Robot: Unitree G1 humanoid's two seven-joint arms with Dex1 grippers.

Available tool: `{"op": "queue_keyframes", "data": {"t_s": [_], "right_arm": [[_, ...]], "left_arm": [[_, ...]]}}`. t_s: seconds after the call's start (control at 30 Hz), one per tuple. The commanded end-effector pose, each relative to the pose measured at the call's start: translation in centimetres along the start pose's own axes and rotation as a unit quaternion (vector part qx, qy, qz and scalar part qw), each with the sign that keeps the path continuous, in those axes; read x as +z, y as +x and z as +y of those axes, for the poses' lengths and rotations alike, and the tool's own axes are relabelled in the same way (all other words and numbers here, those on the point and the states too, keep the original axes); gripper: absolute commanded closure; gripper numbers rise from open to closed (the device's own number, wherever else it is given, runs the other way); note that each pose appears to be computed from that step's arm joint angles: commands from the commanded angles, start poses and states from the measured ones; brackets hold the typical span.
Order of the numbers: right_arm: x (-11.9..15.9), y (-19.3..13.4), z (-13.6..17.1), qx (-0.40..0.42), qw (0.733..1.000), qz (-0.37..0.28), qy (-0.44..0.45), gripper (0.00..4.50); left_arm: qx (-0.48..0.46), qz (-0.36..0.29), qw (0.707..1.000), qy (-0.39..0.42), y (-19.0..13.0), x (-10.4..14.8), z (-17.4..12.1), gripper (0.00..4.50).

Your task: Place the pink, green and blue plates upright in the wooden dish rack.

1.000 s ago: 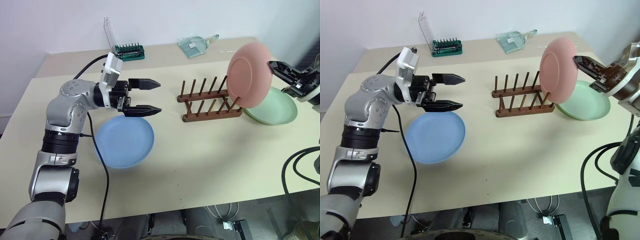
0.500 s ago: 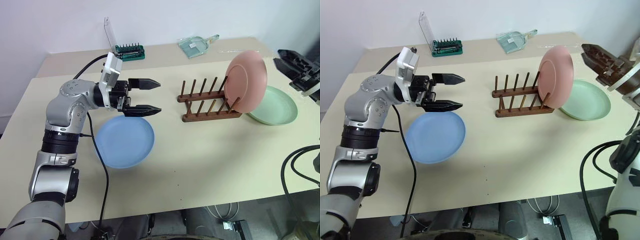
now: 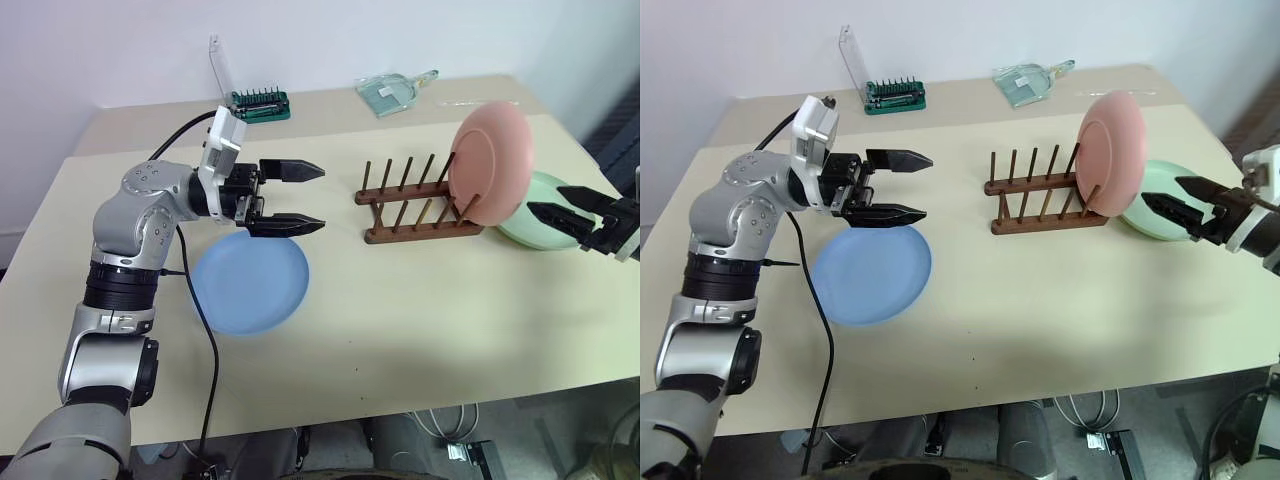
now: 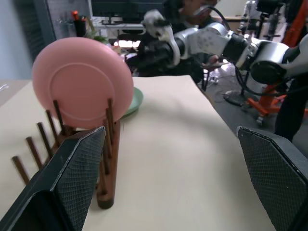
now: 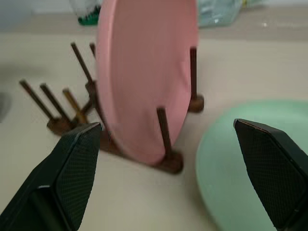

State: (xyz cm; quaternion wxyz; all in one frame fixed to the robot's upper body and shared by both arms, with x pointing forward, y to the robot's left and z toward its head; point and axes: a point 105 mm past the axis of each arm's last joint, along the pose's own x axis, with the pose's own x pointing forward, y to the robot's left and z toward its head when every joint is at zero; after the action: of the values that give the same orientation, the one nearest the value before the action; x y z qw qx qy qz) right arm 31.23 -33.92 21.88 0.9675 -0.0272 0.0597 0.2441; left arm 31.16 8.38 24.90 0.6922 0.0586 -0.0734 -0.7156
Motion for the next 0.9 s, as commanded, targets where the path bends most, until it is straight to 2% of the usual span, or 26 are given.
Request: {"op": "queue_keyframes", "data": {"t_s": [0.03,0.2,0.33,0.47,0.67,0.77,0.9], "right_arm": [[0.0,-1.0,-0.1,-0.008,0.993,0.064,-0.098,0.03],[-3.7,-0.1,0.3,0.033,0.98,0.158,-0.118,0.03],[-5.8,1.2,-1.3,0.01,0.969,0.208,-0.135,0.03],[-6.8,2.6,-2.9,-0.03,0.971,0.208,-0.117,0.03],[-9.0,3.1,-4.2,-0.055,0.959,0.249,-0.12,0.03],[-9.7,3.1,-4.5,-0.055,0.953,0.269,-0.131,0.87],[-9.0,3.2,-5.2,-0.075,0.949,0.265,-0.157,2.9]], "left_arm": [[-0.012,-0.009,1.0,0.021,0.4,1.2,0.0,0.0],[-0.018,-0.003,1.0,0.015,0.6,1.0,0.2,0.0],[-0.018,0.0,1.0,0.015,0.5,1.0,0.0,0.0],[-0.016,0.009,1.0,0.02,0.3,0.7,-0.8,0.0],[0.001,0.012,1.0,0.02,-0.2,0.8,-1.0,0.0],[0.006,0.012,1.0,0.019,-0.3,0.9,-1.0,0.0],[0.008,0.012,1.0,0.019,-0.2,1.0,-0.9,0.0]]}}
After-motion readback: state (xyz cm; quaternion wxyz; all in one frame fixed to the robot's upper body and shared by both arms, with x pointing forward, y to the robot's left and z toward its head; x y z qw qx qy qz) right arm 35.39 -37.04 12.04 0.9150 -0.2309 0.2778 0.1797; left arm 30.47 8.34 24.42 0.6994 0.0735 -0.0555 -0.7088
